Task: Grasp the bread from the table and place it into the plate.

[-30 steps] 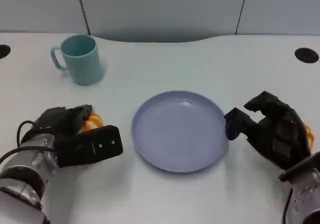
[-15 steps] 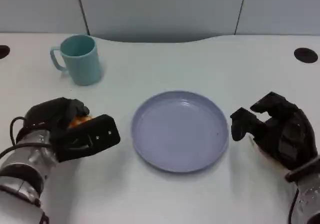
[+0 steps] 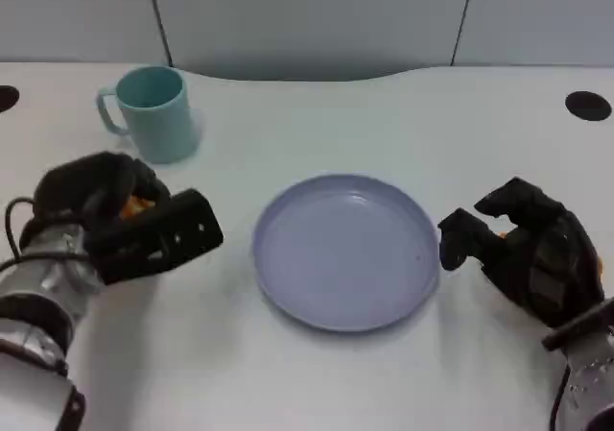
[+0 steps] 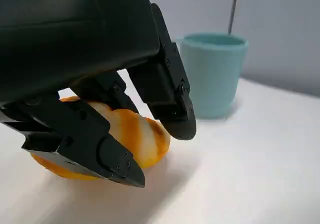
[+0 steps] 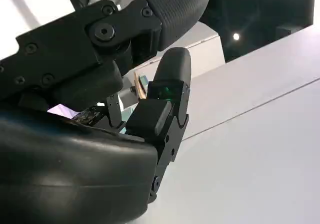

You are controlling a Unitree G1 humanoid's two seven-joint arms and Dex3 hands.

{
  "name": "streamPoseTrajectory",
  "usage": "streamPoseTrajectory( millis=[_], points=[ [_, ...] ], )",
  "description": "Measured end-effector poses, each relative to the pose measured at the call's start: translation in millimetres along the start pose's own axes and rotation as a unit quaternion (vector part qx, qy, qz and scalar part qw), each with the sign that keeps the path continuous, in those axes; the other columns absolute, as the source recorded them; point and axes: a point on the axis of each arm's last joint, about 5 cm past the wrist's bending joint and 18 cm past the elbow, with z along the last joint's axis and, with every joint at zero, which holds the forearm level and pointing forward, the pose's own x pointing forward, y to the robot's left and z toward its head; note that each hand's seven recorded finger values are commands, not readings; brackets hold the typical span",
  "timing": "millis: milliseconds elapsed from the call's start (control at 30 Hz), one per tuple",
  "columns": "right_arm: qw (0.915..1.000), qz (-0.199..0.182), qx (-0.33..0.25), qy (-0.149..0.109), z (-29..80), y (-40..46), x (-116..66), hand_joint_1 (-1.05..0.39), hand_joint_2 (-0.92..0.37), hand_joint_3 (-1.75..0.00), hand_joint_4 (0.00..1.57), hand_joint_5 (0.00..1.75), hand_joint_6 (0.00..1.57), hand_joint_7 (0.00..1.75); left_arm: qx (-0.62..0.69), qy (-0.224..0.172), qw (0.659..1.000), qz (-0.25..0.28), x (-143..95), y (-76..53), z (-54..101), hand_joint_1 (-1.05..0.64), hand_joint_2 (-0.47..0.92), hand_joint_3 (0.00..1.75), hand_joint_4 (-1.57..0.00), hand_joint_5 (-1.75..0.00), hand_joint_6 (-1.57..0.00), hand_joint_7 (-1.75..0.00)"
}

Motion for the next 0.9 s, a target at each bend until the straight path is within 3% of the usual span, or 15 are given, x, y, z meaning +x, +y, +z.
streamPoseTrajectory(
  millis=[200,367,700,900],
  points=[
    [1.0000,-0.003,-0.001,0.000,0.0,1.0,3.9,-0.45,-0.85,0.00,0.74,1.55,0.96,0.65,-0.005,-0.058,0.996,0.063,20,42.8,17.8,-0.03,0.79,0.01,-1.18,-0.09,-1.17,-0.01],
    [1.0000,0.001,-0.001,0.000,1.2,1.3,9.9,-0.45,-0.85,0.00,0.76,1.53,0.97,0.64,-0.007,-0.107,0.990,0.092,27,59.7,33.3,-0.02,0.75,0.00,-1.22,-0.10,-1.20,-0.03],
    [0.9999,0.005,-0.001,-0.009,-1.7,3.6,14.9,-0.50,-0.86,0.00,0.78,1.50,0.99,0.62,-0.008,-0.134,0.985,0.105,27,57.8,38.5,-0.02,0.77,0.01,-1.23,-0.10,-1.21,-0.02],
    [0.9996,0.019,-0.014,-0.018,1.8,4.8,21.8,-0.45,-0.85,0.00,0.77,1.52,0.95,0.62,-0.019,-0.171,0.981,0.090,26,44.1,57.0,-0.10,0.80,0.02,-1.25,-0.11,-1.22,-0.02]
  ],
)
